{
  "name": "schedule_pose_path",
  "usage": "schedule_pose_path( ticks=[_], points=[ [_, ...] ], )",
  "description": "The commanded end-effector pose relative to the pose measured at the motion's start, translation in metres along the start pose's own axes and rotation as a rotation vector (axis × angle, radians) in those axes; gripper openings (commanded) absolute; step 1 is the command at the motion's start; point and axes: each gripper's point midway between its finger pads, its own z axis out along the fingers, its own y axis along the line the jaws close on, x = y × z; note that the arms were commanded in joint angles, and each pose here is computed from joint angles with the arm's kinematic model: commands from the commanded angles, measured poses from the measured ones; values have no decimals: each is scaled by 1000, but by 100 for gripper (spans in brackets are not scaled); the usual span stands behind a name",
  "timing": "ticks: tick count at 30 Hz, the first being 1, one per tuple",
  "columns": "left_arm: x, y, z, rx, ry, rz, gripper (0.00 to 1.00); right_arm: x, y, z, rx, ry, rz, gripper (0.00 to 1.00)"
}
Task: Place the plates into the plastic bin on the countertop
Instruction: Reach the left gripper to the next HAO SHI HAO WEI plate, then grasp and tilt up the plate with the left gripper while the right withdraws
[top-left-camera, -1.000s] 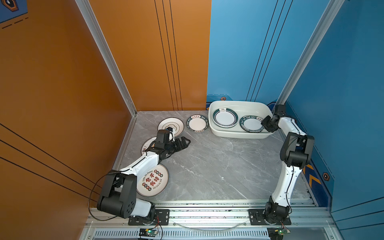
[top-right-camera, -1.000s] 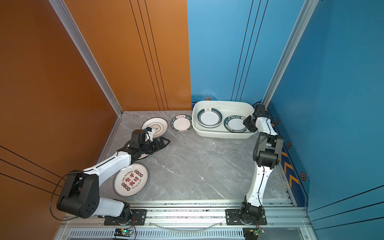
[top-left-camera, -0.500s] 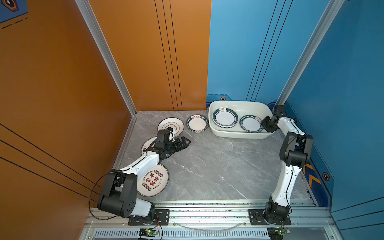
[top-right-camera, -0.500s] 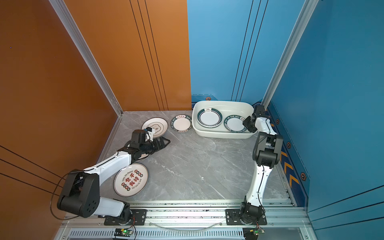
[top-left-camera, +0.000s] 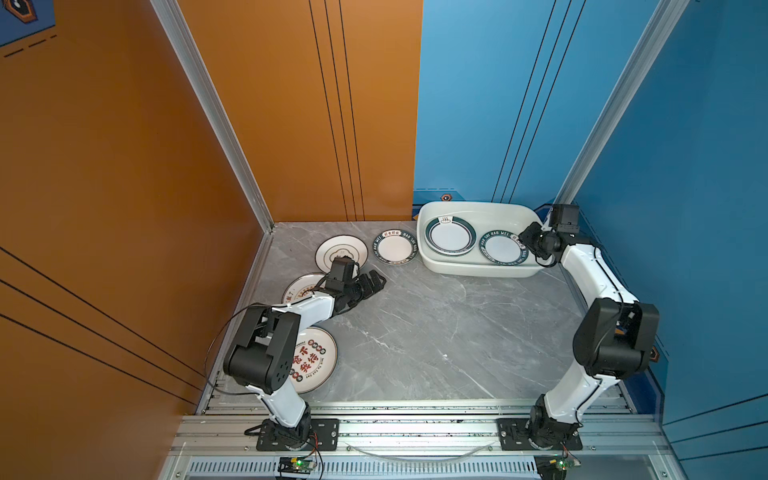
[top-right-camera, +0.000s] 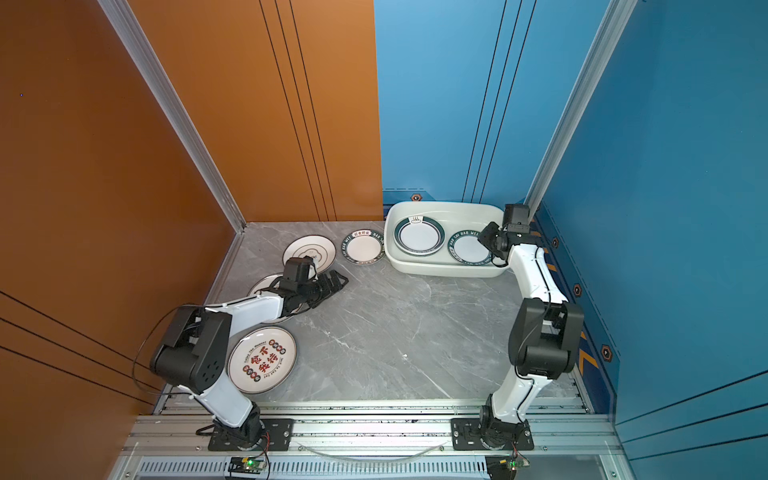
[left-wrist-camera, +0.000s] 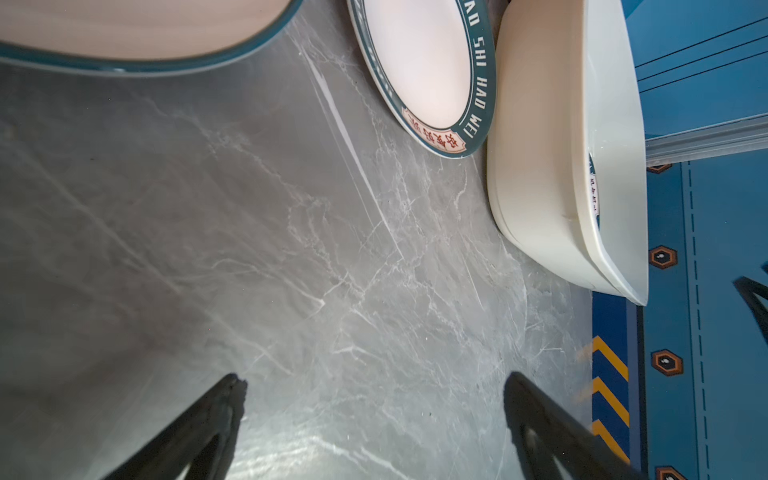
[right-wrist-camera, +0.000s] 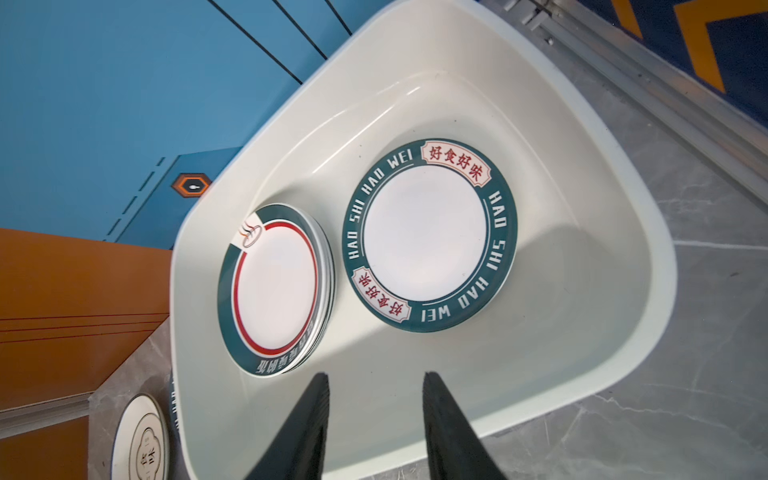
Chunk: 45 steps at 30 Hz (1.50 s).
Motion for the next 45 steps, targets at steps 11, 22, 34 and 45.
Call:
schedule_pose_path(
  ticks=[11,22,34,45],
  points=[
    [-34,12,62,-117,-132,-131,80,31,5,-29,-57,-9,-25,41],
    [-44,26,105,-153,-131,-196,54,41,12,-21,-104,19,-8,41],
    [-55,48,129,-170,-119,-228,38,45,13,-12,-122,41,5,41],
    [-56,62,145,-167,-95,-246,23,49,15,-9,-123,54,1,41]
  ],
)
